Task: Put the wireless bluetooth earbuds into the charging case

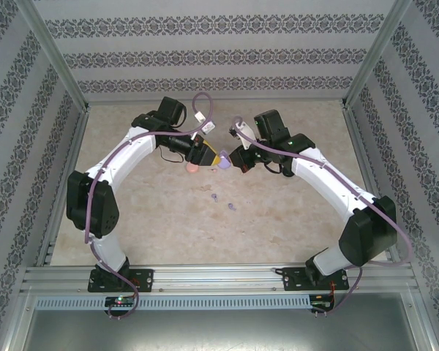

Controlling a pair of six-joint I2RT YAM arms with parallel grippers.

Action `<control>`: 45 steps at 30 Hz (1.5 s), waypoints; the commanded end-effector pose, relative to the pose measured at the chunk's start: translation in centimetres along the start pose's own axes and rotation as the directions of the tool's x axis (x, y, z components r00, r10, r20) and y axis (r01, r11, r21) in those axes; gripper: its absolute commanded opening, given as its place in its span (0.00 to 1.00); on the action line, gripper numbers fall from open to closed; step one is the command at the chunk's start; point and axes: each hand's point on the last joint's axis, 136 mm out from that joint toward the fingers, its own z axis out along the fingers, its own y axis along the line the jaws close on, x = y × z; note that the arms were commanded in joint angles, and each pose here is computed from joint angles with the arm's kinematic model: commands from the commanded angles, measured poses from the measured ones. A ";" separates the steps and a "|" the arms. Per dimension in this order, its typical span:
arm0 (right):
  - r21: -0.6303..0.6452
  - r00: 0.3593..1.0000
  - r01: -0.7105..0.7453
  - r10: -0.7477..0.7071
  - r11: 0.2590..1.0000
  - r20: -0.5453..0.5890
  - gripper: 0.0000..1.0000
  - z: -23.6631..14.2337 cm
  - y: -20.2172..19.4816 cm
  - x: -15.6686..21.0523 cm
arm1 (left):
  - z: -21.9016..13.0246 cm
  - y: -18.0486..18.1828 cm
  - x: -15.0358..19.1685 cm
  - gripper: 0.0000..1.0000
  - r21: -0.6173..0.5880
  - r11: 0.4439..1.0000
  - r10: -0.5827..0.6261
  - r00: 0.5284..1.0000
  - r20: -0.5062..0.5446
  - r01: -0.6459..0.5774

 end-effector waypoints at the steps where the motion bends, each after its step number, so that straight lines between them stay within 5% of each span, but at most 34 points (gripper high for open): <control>1: 0.010 0.999 0.040 -0.040 0.999 0.006 0.00 -0.2 0.4 -1.0 | 0.6 -1.1 0.3 0.57 0.079 0.997 0.004 1.000 -0.016 -0.003; 22: 0.005 0.999 0.050 -0.050 0.999 -0.004 0.00 0.5 0.7 -1.0 | 1.9 -0.9 0.7 0.44 0.112 0.994 0.002 1.000 -0.030 0.002; 28: -0.003 0.999 0.050 -0.050 0.999 0.004 0.00 0.4 0.9 -1.3 | 2.0 -0.9 0.2 0.31 0.124 0.992 0.007 1.000 -0.013 -0.005; 33: 0.011 0.999 0.048 -0.049 0.999 0.016 0.00 0.1 0.8 -1.7 | 2.0 -1.0 -0.1 0.11 0.137 0.991 0.012 1.000 -0.002 -0.012; 37: 0.049 0.998 0.005 -0.009 0.999 0.067 0.39 -1.4 0.2 -3.0 | 2.1 -0.7 -0.4 0.00 0.131 0.991 0.021 1.000 0.020 -0.023; 45: 0.038 0.964 -0.144 0.131 0.989 0.230 0.65 -8.7 -0.1 -3.6 | 0.1 2.4 -2.7 0.00 -0.017 0.999 0.051 0.985 0.166 -0.049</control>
